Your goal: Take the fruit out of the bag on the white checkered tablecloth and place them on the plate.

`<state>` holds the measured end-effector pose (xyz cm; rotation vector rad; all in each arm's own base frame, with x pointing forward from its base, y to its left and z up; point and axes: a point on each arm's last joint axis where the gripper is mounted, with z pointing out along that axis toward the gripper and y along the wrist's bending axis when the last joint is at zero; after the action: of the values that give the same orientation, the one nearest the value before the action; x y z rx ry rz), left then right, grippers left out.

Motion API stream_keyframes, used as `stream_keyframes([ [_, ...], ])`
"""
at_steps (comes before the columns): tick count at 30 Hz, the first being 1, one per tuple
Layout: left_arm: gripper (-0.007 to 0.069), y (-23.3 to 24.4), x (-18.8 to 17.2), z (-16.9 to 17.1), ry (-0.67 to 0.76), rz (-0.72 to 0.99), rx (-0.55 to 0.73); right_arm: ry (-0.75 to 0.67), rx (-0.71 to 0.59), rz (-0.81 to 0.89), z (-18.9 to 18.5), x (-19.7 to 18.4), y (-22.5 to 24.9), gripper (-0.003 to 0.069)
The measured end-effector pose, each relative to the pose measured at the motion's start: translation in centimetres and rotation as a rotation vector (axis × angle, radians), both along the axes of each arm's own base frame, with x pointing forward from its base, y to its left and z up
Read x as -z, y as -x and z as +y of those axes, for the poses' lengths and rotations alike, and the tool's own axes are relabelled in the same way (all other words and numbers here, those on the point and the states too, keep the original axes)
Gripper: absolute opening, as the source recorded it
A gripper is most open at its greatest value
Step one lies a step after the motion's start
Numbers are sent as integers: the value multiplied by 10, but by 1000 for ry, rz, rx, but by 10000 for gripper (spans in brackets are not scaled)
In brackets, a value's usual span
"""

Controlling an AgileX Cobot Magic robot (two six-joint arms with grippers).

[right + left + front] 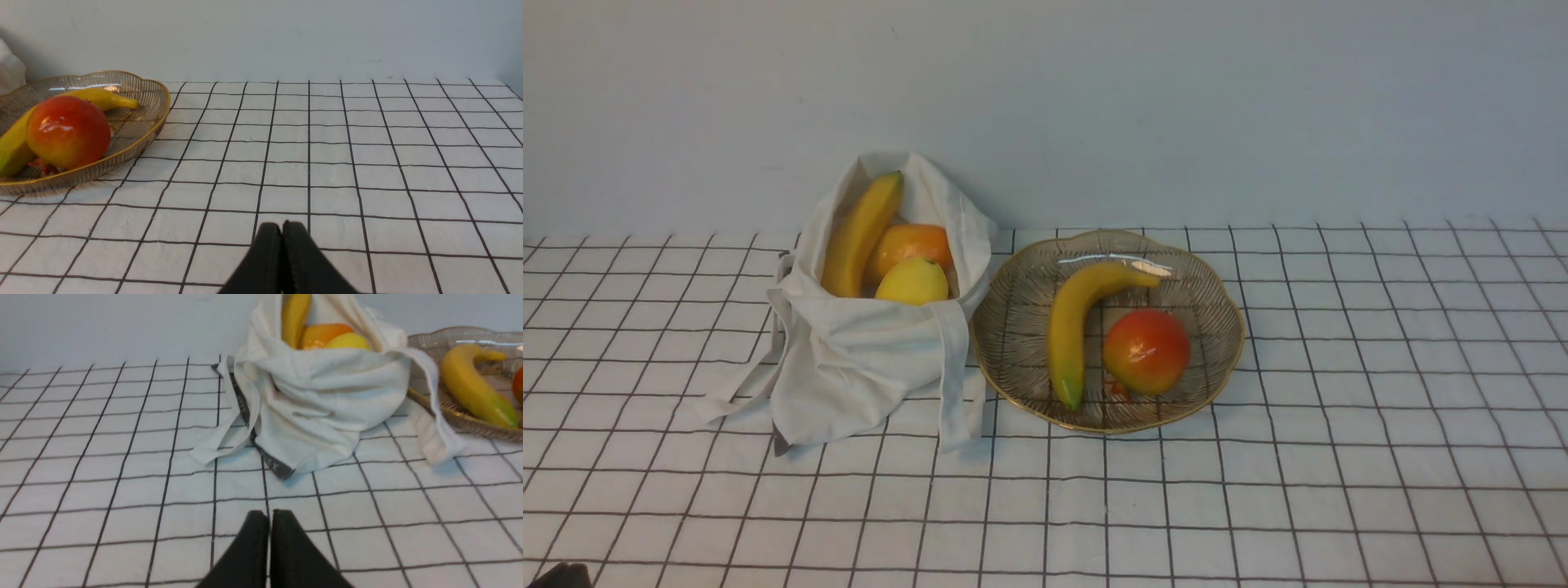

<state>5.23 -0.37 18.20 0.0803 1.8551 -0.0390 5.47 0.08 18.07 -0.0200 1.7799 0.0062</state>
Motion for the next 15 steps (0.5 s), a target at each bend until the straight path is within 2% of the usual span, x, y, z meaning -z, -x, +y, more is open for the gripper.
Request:
stream_keyframes([
  [3, -8, 0, 11, 1, 8, 26, -19, 0, 0, 0, 0, 0, 0, -16],
  [15, -8, 0, 12, 4, 16, 28, -67, 0, 0, 0, 0, 0, 0, -16],
])
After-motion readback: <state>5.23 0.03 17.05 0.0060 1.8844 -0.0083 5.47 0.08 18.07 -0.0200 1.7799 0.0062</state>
